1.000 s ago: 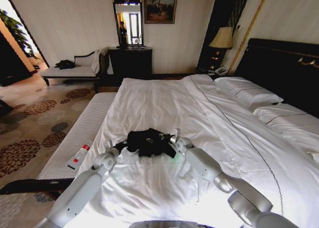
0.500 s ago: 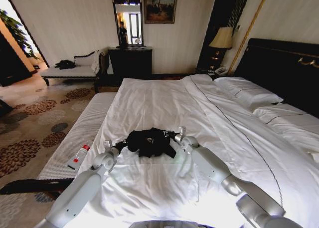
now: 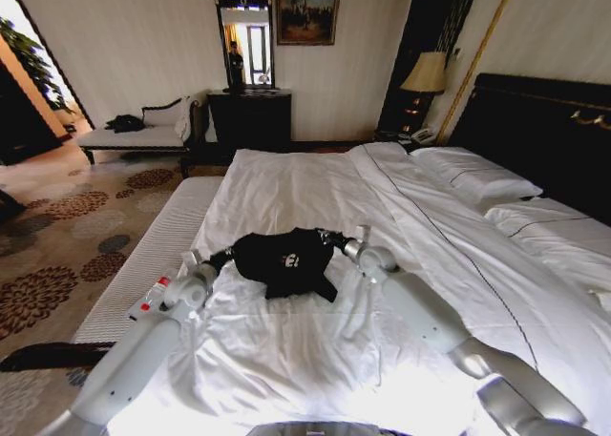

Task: Fold the clothes on the bed.

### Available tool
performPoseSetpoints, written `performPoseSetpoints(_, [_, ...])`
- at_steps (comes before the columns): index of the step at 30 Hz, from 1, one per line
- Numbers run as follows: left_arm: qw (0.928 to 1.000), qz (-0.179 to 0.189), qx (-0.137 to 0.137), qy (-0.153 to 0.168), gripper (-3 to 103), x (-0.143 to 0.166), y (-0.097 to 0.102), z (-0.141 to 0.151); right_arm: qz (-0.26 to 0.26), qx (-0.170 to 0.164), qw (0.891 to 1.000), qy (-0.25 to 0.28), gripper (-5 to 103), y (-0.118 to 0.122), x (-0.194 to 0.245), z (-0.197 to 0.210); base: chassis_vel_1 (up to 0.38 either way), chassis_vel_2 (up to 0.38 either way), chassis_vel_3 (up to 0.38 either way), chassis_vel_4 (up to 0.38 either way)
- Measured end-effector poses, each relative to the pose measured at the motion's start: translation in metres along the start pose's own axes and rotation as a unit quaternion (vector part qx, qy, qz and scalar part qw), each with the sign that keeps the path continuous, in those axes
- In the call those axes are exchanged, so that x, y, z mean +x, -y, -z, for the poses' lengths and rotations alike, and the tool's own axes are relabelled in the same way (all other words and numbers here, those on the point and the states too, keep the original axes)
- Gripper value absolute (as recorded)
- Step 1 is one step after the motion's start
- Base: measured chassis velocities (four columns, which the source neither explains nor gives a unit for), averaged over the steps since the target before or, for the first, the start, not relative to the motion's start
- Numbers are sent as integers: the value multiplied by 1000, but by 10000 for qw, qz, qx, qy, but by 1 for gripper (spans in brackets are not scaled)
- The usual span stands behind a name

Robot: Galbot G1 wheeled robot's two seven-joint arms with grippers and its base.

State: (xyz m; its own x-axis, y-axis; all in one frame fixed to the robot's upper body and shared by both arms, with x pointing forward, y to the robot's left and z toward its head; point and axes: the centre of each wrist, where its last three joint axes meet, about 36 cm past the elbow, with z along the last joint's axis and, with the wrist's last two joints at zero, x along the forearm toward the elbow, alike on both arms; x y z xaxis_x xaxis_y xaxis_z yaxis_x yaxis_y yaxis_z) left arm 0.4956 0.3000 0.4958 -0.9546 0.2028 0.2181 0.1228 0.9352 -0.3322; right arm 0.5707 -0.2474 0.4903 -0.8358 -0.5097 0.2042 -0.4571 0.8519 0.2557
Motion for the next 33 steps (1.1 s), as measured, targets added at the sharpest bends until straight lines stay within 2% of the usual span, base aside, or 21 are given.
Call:
performPoseSetpoints(2, [9996,-98,-69,239,0,1,6,29,96,55,9998,161,0,-10,9,23,0,0,0,0])
performPoseSetpoints(5, [9992,-158,-97,360,0,2,10,46,162,90,9995,254,0,-17,14,37,0,0,0,0])
performPoseSetpoints(8, [9975,-279,-187,621,0,1,20,84,316,138,9983,475,0,-31,22,75,0,0,0,0])
performPoseSetpoints(10, [9971,-302,-200,665,0,0,22,90,342,154,9979,523,0,-33,23,83,0,0,0,0])
performPoseSetpoints(13, [9941,-434,-313,941,0,-3,32,135,516,220,9950,826,0,-49,27,134,0,0,0,0])
performPoseSetpoints(14, [9941,-434,-313,941,0,-3,32,135,516,220,9950,826,0,-49,27,134,0,0,0,0])
performPoseSetpoints(16, [9914,-494,-383,1153,0,-4,37,168,606,293,9927,997,0,-56,30,164,0,0,0,0])
performPoseSetpoints(18, [9889,-525,-429,1321,0,-6,42,195,620,321,9916,1085,0,-59,30,185,0,0,0,0])
performPoseSetpoints(19, [9889,-525,-429,1321,0,-6,42,195,620,321,9916,1085,0,-59,30,185,0,0,0,0])
performPoseSetpoints(22, [9853,-541,-456,1558,0,-11,48,238,555,322,9911,1167,0,-57,28,208,0,0,0,0])
performPoseSetpoints(24, [9842,-550,-459,1618,0,-12,51,249,529,324,9910,1183,0,-56,28,213,0,0,0,0])
performPoseSetpoints(25, [9821,-591,-474,1723,0,-13,58,267,501,325,9908,1214,0,-55,27,221,0,0,0,0])
performPoseSetpoints(26, [9821,-591,-474,1723,0,-13,58,267,501,325,9908,1214,0,-55,27,221,0,0,0,0])
performPoseSetpoints(28, [9786,-687,-496,1874,0,-11,70,291,465,329,9899,1296,0,-55,28,236,0,0,0,0])
performPoseSetpoints(29, [9786,-687,-496,1874,0,-11,70,291,465,329,9899,1296,0,-55,28,236,0,0,0,0])
performPoseSetpoints(31, [9757,-772,-501,1987,0,-5,82,308,461,341,9882,1420,0,-59,34,255,0,0,0,0])
performPoseSetpoints(33, [9749,-801,-499,2015,0,0,84,312,477,357,9872,1481,0,-62,39,263,0,0,0,0])
